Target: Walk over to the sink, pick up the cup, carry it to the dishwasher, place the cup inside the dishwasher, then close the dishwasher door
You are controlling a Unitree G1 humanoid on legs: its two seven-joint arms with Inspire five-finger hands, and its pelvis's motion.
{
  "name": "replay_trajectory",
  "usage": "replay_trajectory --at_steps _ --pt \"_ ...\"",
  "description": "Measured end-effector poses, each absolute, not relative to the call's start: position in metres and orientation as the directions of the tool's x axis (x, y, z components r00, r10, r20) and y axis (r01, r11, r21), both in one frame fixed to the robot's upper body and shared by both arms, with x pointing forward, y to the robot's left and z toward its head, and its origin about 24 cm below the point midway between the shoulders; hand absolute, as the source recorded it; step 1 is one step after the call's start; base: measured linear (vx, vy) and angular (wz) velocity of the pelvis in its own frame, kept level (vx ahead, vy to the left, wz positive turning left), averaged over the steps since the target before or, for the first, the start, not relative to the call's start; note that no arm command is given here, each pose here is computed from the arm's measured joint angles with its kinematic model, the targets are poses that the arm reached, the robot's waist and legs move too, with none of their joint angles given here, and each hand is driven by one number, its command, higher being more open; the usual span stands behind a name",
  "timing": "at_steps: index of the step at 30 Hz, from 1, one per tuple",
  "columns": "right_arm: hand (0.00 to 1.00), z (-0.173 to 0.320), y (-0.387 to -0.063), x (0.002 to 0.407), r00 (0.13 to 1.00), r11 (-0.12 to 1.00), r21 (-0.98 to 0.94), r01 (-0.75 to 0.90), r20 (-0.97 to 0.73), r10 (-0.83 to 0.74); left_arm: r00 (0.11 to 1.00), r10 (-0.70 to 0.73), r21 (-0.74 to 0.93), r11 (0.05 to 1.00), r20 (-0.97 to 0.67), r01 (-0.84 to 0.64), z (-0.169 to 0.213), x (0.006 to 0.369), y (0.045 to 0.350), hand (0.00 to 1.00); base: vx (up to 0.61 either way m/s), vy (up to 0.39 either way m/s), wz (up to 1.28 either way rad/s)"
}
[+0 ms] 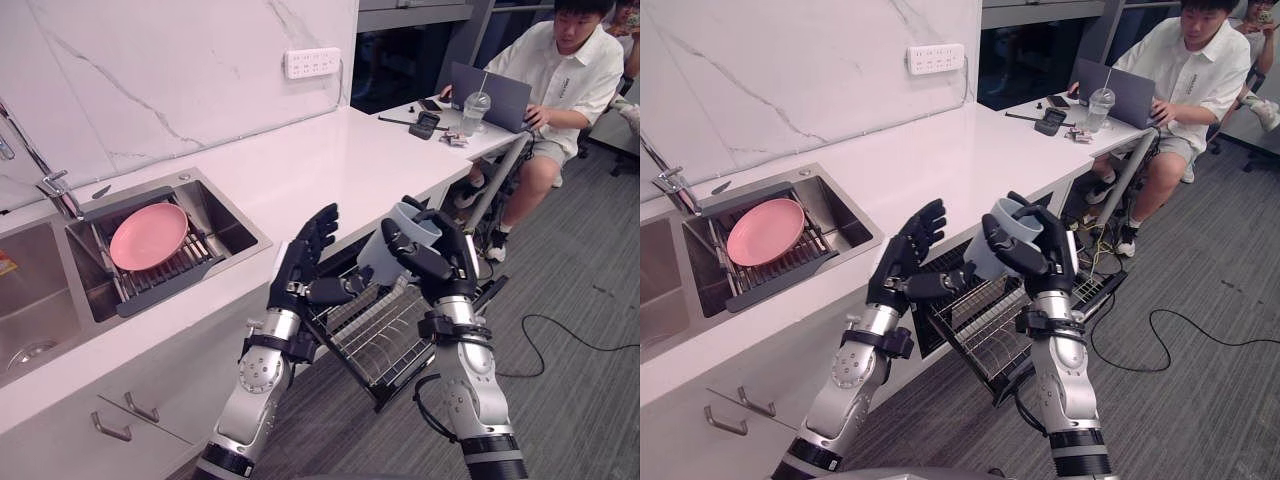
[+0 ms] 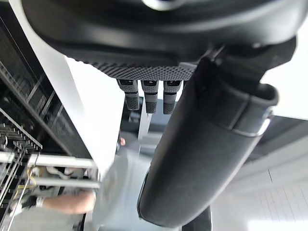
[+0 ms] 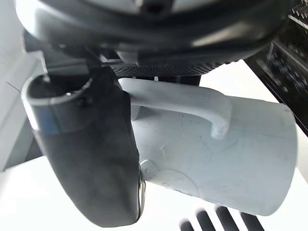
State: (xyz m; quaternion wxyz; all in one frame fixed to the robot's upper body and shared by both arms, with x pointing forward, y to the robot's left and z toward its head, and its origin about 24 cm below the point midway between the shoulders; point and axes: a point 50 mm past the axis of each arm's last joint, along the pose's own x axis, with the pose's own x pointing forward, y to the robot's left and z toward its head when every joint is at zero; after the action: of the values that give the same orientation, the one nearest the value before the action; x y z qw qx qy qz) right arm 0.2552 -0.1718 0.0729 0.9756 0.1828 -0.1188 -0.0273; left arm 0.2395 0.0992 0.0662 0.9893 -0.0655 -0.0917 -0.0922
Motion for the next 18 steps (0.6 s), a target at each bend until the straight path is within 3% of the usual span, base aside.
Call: replay_trajectory --at_steps 12,18 --pt "0.30 0.054 -0.189 0.223 0.972 0.947 0.295 0.129 0.152 -0.180 0.991 -0.124 -0.151 0.980 0.057 0.132 0.035 0.210 0.115 0.90 0.00 -0.002 0.00" --pt "0.30 0.036 -0.194 0.204 0.973 0.936 0.297 0.191 0.067 -0.220 0.985 -0.110 -0.151 0.984 -0.136 0.089 -0.008 0.184 0.124 0.90 0.00 0.000 0.00"
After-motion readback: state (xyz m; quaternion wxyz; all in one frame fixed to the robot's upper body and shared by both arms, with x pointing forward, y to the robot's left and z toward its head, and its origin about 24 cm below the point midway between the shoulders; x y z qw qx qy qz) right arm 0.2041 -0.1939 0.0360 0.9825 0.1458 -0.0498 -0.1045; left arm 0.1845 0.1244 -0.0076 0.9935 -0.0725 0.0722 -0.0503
